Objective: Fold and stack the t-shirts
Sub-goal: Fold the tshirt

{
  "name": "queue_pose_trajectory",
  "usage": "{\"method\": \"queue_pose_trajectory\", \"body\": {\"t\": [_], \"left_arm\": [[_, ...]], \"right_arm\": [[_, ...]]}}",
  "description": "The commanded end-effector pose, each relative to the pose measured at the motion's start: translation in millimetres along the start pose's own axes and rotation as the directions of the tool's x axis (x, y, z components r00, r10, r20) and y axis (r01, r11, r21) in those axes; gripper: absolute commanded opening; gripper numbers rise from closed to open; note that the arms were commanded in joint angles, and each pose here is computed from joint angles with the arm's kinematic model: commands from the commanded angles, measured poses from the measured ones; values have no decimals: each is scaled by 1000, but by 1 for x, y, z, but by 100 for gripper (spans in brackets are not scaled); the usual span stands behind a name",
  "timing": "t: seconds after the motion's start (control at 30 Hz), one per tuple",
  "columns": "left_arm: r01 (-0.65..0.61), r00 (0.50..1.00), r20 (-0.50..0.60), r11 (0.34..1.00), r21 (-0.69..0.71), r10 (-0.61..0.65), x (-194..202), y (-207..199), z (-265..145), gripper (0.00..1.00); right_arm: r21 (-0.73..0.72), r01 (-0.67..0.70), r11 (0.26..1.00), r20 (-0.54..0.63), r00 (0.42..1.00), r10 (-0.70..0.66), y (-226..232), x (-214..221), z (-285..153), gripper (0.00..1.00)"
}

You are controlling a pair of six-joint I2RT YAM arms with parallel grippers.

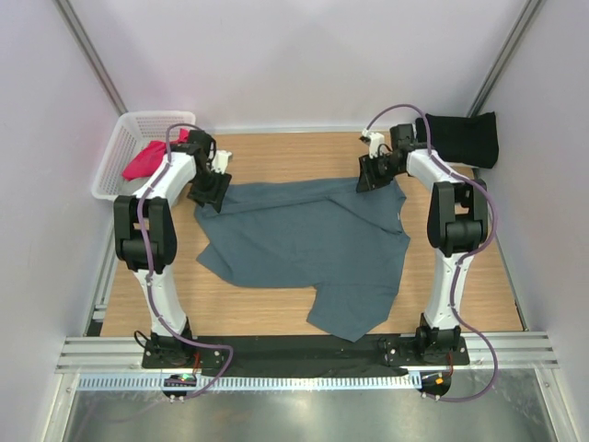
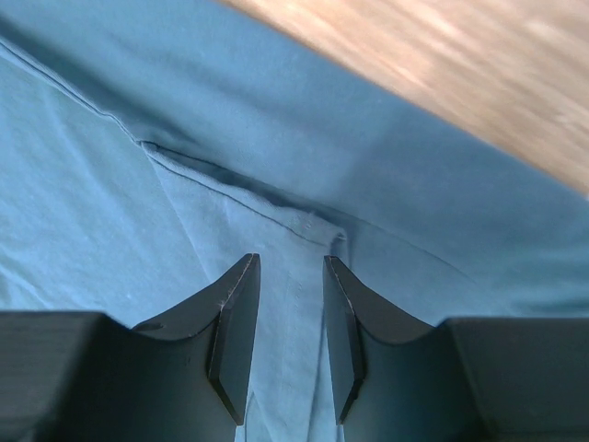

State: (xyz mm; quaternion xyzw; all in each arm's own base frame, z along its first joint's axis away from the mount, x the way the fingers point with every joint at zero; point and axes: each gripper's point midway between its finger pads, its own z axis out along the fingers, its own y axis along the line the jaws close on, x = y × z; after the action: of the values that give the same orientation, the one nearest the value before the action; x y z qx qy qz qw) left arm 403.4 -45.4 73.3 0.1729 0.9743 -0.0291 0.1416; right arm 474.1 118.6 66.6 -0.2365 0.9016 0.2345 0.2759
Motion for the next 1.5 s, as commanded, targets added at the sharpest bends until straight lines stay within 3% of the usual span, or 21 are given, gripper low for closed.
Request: {"method": "queue_pose_trajectory", "body": {"t": [0.0, 0.77, 1.03, 1.33, 1.47], "left_arm": [[-22, 998, 65, 998, -50, 26, -11, 9, -21, 55], [-61, 998, -14, 996, -64, 61, 4, 17, 8, 49], [-66, 998, -29, 996, -60, 64, 4, 18, 13, 37], [-64, 998, -27, 996, -54, 63, 5, 16, 13, 21], [-66, 998, -22, 996, -54, 65, 5, 16, 12, 8]], "right_arm": [[-17, 35, 999, 29, 999, -35, 7, -16, 3, 40], [16, 40, 999, -21, 999, -39, -7, -1, 16, 40], [6, 49, 999, -35, 998, -48, -4, 4, 21, 38], [-5, 71, 997, -37, 997, -71, 2, 4, 23, 20], [-6, 80, 997, -38, 996, -80, 6, 5, 19, 3]]}}
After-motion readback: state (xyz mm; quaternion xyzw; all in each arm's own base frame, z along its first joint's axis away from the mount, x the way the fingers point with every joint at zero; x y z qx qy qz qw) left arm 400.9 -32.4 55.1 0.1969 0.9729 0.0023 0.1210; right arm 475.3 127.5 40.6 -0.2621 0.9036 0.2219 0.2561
